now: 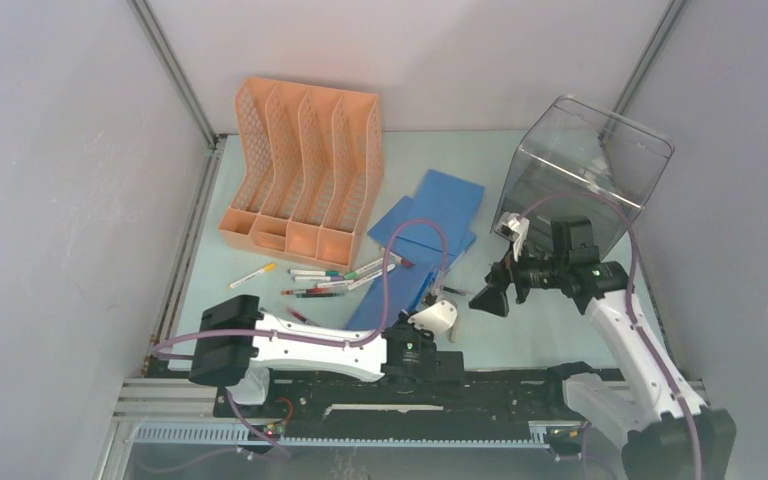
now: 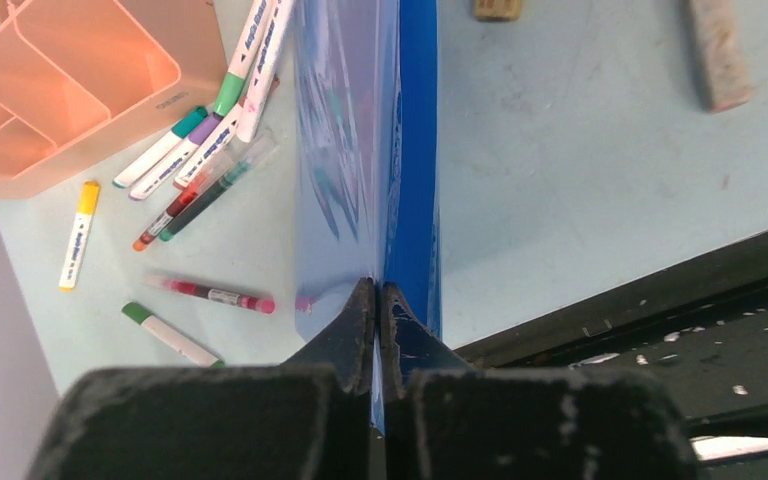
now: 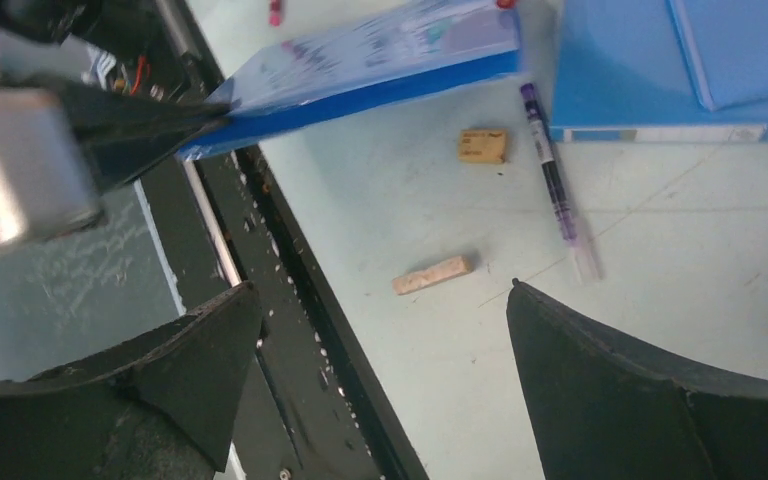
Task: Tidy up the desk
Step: Pick up the folder from the center of the board.
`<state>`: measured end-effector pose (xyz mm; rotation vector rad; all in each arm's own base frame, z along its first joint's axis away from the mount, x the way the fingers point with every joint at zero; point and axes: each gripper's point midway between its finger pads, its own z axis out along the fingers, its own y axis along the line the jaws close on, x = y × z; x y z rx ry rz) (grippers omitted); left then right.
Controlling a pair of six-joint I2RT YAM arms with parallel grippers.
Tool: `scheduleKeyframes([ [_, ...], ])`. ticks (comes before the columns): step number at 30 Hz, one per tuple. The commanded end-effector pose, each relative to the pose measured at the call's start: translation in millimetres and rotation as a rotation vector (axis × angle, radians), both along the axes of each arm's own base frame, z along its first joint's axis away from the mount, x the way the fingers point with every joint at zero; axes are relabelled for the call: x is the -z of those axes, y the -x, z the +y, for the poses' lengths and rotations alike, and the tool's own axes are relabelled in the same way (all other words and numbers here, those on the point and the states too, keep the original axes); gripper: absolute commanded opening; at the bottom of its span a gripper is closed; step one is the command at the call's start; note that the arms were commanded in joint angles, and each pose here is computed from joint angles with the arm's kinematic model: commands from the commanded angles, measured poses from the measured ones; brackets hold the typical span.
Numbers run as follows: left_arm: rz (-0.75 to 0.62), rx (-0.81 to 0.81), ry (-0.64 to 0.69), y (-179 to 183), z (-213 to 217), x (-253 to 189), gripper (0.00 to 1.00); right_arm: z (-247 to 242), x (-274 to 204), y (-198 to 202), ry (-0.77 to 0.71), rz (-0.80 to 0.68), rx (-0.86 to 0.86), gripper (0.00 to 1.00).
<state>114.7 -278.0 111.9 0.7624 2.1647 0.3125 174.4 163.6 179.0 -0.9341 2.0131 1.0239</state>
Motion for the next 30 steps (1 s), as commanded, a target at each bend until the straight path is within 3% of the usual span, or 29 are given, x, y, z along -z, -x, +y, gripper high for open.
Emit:
scheduleKeyframes([
  [1, -0.023, 0.030, 0.123, -1.2, -16.4, -18.8, 0.00, 5.4, -2.2, -46.9, -0.063, 0.141, 0.249, 1.00],
  [9, 0.006, 0.052, 0.193, 2.9, -30.6, -19.2, 0.00, 32.7, 0.7, -61.9, -0.221, 0.366, 0.409, 1.00],
  [17, 0.018, 0.058, 0.254, 4.9, -44.9, -22.3, 0.00, 38.5, 45.1, -75.1, -0.128, 0.497, 0.565, 1.00],
  [30, 0.025, 0.064, 0.297, 6.1, -54.7, -25.6, 0.00, 64.2, 74.2, -66.5, -0.116, 0.664, 0.475, 0.99],
])
